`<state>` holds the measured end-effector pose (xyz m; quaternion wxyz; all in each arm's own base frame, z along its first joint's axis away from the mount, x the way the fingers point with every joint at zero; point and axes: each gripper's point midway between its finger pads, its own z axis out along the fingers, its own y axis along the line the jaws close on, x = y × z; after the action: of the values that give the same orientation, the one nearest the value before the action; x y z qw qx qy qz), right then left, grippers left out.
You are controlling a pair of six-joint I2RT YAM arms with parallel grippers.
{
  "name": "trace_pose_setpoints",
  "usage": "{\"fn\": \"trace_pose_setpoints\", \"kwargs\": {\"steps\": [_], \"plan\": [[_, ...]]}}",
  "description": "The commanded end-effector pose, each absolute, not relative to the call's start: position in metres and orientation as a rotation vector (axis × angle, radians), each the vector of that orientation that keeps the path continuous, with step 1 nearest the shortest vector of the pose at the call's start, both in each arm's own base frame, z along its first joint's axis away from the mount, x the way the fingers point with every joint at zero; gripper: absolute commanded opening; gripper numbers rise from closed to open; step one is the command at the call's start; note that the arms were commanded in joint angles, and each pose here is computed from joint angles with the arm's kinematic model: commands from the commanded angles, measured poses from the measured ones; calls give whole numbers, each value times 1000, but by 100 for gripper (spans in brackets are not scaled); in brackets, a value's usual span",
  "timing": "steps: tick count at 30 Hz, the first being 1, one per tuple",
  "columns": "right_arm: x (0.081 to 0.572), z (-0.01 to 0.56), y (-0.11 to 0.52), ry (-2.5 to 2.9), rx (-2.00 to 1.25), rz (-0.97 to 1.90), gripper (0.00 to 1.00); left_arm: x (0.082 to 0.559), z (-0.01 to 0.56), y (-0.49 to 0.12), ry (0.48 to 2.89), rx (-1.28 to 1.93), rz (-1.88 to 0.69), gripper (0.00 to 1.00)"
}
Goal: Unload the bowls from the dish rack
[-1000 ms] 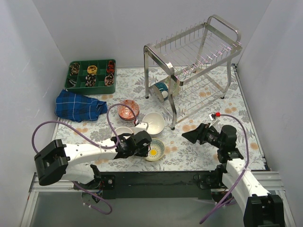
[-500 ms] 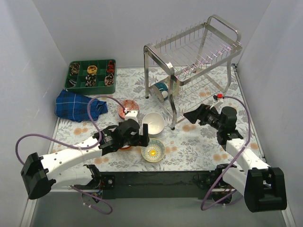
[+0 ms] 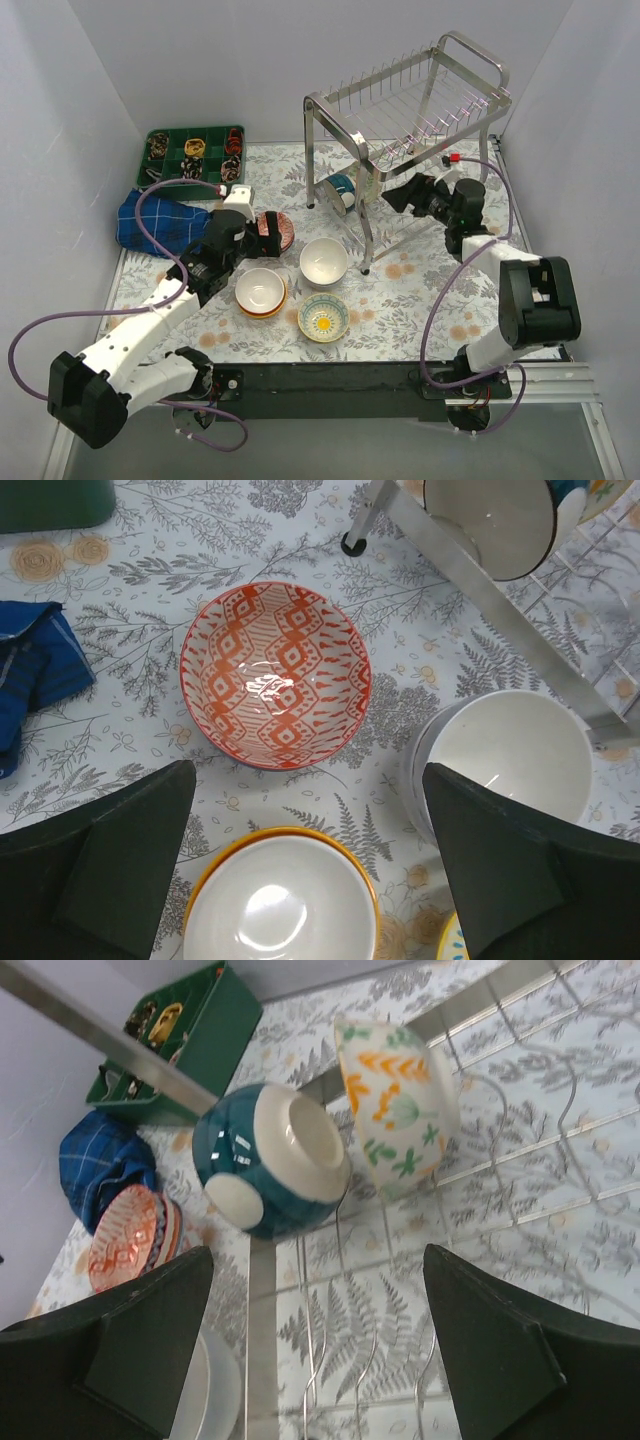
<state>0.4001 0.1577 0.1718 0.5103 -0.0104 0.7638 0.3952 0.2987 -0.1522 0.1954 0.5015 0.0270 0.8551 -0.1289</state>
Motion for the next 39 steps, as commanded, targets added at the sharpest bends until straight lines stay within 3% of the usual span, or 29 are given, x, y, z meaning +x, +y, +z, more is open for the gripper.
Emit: {"fn": "trace_pose_setpoints", "kwargs": {"steps": [1,15,25,37,39], "plan": [[449,201,159,1706,-75,905,95,310,191,-138,1975,76,-261,98],[536,163,181,1709,-94,969,99,305,187,-123,1945,53,-206,98],[540,122,214,1791,-156,1114,96,303,184,-132,1958,90,-255,98],[528,143,213,1766,-256,1055,68,300,185,-135,1956,115,-278,98],[526,149,210,1755,-266,1017,57,300,186,-135,1954,114,-279,98]]}}
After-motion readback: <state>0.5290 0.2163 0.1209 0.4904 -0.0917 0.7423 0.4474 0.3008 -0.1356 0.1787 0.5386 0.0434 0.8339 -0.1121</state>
